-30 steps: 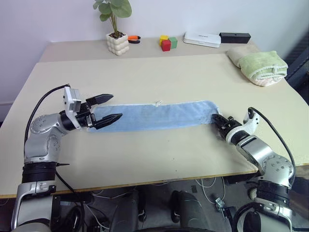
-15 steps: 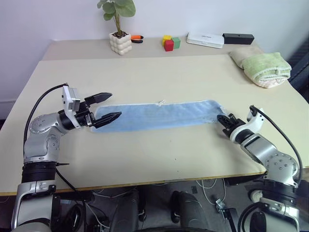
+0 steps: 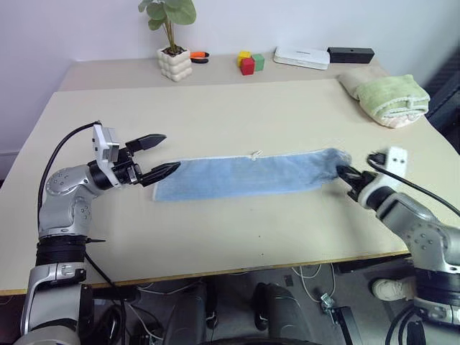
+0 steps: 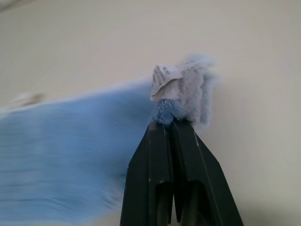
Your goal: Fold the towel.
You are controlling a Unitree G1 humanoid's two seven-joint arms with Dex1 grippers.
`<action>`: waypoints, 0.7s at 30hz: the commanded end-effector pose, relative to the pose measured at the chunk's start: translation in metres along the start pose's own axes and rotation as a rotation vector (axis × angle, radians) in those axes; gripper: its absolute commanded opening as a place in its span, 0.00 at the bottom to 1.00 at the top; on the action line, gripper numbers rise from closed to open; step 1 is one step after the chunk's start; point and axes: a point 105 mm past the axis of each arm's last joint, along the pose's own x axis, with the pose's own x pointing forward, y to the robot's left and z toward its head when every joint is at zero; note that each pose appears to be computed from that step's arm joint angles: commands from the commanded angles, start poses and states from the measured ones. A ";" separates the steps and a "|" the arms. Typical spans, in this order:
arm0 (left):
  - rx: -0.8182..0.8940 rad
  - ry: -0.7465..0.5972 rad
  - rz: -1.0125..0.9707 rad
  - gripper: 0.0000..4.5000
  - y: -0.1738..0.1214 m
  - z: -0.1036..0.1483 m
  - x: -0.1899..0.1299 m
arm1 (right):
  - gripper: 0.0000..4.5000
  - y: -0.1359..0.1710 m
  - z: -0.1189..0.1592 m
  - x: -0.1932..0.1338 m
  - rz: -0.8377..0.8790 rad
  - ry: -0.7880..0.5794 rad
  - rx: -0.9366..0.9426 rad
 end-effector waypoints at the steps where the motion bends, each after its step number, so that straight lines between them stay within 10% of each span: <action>1: 0.051 -0.021 -0.001 1.00 0.003 0.012 0.001 | 0.01 0.034 0.017 0.002 0.135 -0.054 -0.203; 5: 0.065 -0.019 -0.002 1.00 0.000 0.013 0.000 | 0.01 0.100 0.007 0.010 0.402 -0.022 -0.426; 21: 0.075 -0.001 0.015 1.00 -0.005 0.016 -0.007 | 0.01 0.157 -0.025 0.027 0.584 0.009 -0.496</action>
